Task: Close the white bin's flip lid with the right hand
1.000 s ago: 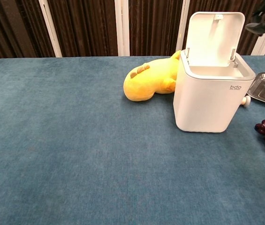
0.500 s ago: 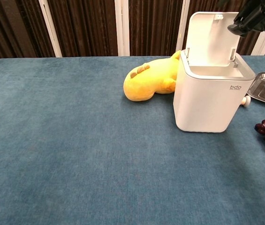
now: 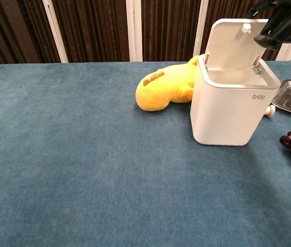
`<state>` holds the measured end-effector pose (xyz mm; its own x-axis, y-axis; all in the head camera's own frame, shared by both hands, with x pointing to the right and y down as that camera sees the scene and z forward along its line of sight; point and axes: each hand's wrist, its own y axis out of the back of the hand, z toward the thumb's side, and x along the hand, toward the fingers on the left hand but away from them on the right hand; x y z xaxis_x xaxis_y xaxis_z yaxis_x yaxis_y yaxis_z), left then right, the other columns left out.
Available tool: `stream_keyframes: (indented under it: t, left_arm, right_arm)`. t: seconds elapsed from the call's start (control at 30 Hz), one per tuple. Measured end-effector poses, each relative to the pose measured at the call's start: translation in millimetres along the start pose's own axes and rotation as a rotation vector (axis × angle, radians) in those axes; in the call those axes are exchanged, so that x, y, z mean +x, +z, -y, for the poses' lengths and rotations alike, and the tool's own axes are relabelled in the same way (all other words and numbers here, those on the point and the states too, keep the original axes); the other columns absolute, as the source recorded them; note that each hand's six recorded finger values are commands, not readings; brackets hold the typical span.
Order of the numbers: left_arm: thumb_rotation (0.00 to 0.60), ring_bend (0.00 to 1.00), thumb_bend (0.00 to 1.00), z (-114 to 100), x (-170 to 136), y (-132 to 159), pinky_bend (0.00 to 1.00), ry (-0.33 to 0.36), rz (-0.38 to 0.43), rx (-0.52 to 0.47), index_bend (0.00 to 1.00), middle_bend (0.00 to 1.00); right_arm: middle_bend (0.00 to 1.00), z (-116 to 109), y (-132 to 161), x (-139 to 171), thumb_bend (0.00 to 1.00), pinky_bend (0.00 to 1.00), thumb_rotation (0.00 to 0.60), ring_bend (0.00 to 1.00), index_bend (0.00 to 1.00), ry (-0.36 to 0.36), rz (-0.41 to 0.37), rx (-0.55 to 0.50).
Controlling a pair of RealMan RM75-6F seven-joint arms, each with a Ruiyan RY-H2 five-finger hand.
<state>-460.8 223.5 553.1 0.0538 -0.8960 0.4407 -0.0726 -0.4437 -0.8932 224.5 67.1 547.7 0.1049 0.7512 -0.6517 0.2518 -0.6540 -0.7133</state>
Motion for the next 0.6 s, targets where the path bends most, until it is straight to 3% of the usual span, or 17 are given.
stream_keyframes:
  t: [0.33,0.6]
  left_arm:
    - [0.6,0.0,0.0,0.7,-0.8,2.1,0.0,-0.001,0.005,0.005,0.0,0.0]
    - [0.6,0.0,0.0,0.7,-1.4,3.7,0.0,0.001,0.014,0.011,0.0,0.0]
  right_arm:
    - [0.74,17.8,-1.6,27.7,0.59,0.77,0.6,0.79,0.26,0.082,-0.028,0.016]
    - [0.74,45.5,-10.3,37.7,0.59,0.77,0.6,0.79,0.26,0.143,-0.029,0.021]
